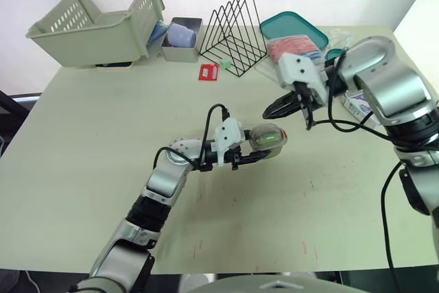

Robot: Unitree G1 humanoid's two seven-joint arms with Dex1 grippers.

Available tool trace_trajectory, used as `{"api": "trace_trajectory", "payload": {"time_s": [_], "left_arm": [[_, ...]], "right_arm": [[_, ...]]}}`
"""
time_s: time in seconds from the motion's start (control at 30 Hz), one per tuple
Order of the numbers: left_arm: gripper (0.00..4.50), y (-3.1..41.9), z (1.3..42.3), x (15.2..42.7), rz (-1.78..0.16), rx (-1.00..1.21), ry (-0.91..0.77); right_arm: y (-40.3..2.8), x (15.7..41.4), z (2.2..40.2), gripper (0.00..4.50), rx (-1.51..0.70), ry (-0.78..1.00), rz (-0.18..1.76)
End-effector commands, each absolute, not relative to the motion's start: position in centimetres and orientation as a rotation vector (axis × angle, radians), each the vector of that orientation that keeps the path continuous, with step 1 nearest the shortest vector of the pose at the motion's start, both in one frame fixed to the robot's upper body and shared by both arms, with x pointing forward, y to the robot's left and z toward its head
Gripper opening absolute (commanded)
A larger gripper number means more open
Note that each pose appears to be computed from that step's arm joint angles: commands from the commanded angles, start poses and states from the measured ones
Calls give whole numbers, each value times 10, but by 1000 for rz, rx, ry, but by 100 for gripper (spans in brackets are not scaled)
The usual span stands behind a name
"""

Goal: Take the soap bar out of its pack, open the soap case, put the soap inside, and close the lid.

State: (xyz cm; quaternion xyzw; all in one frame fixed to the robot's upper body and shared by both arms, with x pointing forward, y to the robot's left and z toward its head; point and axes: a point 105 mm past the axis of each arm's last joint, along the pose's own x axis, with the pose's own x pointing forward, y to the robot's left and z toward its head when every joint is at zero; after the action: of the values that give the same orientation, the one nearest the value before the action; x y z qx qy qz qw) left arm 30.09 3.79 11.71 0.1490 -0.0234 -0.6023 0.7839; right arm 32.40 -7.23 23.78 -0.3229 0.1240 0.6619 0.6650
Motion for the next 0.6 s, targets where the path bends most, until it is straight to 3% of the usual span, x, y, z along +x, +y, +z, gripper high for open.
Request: {"api": "trace_trajectory", "payload": {"time_s": [0.03, 0.17, 0.23, 0.37, 0.6], "left_arm": [[200, 37, 131, 297, -1308, 325, -118], [200, 39, 133, 298, -1307, 323, -119], [200, 40, 134, 299, -1307, 324, -119], [200, 42, 135, 299, -1310, 322, -120], [200, 45, 133, 296, -1335, 331, -111]], "right_arm": [[-80, 338, 263, 4, -683, 116, 1415], [-102, 349, 246, 4, -738, 46, 1368], [-108, 348, 236, 4, -662, 155, 1406], [-105, 342, 240, 102, -529, 119, 1470], [-110, 321, 224, 448, -464, 144, 1634]]}}
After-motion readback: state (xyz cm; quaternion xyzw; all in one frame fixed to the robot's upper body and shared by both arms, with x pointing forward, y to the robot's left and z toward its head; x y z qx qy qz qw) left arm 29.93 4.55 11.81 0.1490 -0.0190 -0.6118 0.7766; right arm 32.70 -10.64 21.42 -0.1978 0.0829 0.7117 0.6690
